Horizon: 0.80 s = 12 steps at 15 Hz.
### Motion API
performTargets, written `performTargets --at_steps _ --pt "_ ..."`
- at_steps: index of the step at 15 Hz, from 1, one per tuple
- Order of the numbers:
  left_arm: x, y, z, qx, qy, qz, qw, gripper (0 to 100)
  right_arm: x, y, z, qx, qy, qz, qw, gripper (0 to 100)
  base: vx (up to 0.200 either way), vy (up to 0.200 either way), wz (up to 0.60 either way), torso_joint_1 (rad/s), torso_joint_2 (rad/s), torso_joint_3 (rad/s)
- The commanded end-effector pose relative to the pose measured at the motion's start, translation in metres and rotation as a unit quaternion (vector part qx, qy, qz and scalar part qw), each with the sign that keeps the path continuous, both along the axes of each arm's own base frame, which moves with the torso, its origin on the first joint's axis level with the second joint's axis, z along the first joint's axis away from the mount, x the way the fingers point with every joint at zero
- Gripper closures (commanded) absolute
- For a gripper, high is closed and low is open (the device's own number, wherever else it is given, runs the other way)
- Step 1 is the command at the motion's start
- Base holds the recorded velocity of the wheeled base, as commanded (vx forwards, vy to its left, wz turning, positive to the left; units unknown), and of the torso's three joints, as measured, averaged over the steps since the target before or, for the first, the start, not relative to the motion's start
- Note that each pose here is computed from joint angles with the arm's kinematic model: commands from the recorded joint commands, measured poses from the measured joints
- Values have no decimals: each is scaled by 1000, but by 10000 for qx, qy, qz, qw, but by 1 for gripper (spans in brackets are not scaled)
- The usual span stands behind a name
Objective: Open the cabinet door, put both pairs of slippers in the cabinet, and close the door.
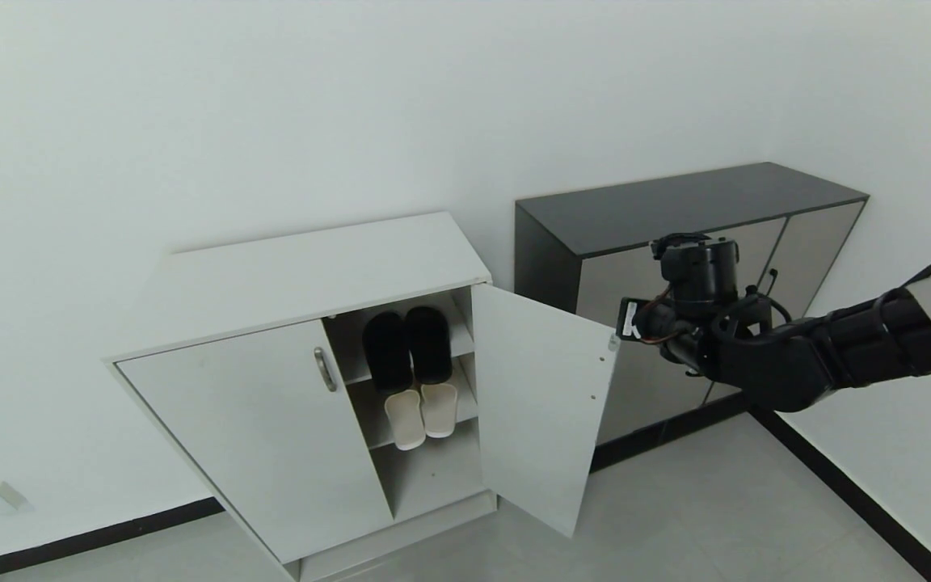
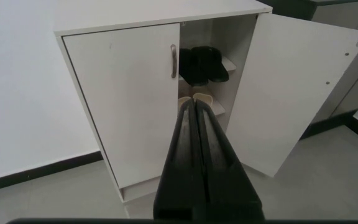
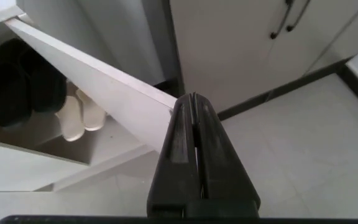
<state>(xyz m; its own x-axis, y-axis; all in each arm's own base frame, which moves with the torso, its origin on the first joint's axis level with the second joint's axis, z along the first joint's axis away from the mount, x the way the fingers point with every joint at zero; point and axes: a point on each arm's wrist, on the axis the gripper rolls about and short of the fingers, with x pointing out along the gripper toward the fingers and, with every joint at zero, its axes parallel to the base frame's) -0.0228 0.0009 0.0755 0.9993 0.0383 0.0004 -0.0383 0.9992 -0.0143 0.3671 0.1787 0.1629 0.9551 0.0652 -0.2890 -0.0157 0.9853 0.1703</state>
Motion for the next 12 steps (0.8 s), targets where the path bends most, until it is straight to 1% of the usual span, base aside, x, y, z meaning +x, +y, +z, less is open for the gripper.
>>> performTargets --at_steps 1,6,12 --pt "0 0 0 2 2 0 10000 100 19 -6 -15 38 112 -54 9999 100 0 0 0 0 0 0" --pt "0 0 0 10 3 0 10000 100 34 -6 -30 97 177 110 9997 100 0 0 0 0 0 0" --pt "0 0 0 18 3 -23 10000 100 58 -22 -50 198 272 139 9993 100 0 0 0 0 0 0"
